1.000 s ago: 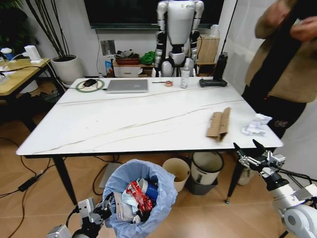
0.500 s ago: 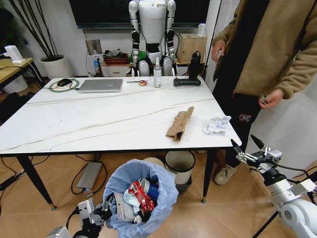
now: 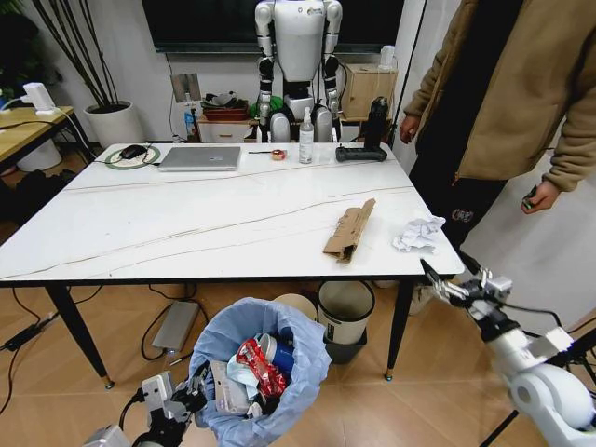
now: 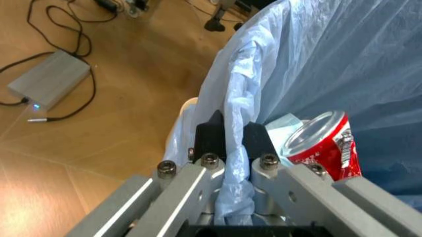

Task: Pick up the trash bin and place the trash from the table into it.

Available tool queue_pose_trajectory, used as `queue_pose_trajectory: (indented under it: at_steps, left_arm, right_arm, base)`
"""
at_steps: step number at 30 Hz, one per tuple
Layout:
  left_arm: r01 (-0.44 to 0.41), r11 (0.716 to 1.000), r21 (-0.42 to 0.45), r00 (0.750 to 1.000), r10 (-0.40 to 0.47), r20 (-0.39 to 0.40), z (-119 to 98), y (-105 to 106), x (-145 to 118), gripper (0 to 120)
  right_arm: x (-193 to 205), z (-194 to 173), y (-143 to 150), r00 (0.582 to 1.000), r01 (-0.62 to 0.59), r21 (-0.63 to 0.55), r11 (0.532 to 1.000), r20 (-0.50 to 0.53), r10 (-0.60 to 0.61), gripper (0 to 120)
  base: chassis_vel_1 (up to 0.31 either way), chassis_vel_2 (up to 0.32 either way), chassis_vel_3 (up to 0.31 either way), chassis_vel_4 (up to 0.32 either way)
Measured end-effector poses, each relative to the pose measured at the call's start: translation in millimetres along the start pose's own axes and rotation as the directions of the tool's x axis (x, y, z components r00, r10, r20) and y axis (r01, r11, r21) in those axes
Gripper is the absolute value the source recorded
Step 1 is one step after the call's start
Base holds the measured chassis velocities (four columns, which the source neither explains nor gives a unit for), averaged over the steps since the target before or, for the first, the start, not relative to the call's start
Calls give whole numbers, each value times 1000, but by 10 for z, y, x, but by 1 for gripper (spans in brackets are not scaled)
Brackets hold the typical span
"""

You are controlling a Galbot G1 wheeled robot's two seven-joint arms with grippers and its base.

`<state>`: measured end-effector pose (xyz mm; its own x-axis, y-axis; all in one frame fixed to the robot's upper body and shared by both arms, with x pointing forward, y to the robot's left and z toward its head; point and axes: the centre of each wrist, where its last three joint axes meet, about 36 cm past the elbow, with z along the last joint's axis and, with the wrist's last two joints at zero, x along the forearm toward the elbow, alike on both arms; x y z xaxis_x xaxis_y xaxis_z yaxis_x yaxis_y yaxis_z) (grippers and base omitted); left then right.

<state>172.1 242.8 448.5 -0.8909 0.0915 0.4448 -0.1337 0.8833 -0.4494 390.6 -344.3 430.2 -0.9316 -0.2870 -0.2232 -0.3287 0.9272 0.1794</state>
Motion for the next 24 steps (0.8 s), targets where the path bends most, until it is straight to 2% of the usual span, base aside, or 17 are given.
queue_pose_trajectory:
  at_steps: [3, 6, 11, 12, 15, 19, 24]
  left_arm:
    - [13, 1000, 2, 1000, -13, 5, -9, 3, 29, 0]
    - [20, 1000, 3, 1000, -20, 8, -16, 8, 44, 0]
    - [24, 1000, -11, 1000, -24, 9, -57, 49, 30, 0]
    - [24, 1000, -11, 1000, -24, 9, -57, 49, 30, 0]
    - [36, 999, -10, 999, -36, -2, -40, 75, 58, 0]
    - [51, 999, 2, 999, -51, 4, -30, 64, 117, 0]
    - [65, 998, 5, 998, -65, 19, -53, 59, 153, 0]
  right_arm:
    - [-357, -99, 136, 1000, 11, -31, 999, -2, -11, 100]
    - [-485, -126, 210, 999, 41, -61, 997, -14, -42, 100]
    - [-643, -363, 504, 989, 10, -99, 995, -147, -25, 100]
    - [-643, -363, 504, 989, 10, -99, 995, -147, -25, 100]
    - [-766, -542, 730, 962, -78, -74, 994, -268, 56, 100]
    - [-926, -546, 906, 920, -120, -57, 991, -382, 89, 100]
    - [-1035, -376, 972, 893, -136, -65, 989, -440, 94, 100]
  base:
    - [0, 0, 0, 0]
    - [0, 0, 0, 0]
    - [0, 0, 0, 0]
    - [0, 0, 0, 0]
    - [0, 0, 0, 0]
    - [0, 0, 0, 0]
    - [0, 0, 0, 0]
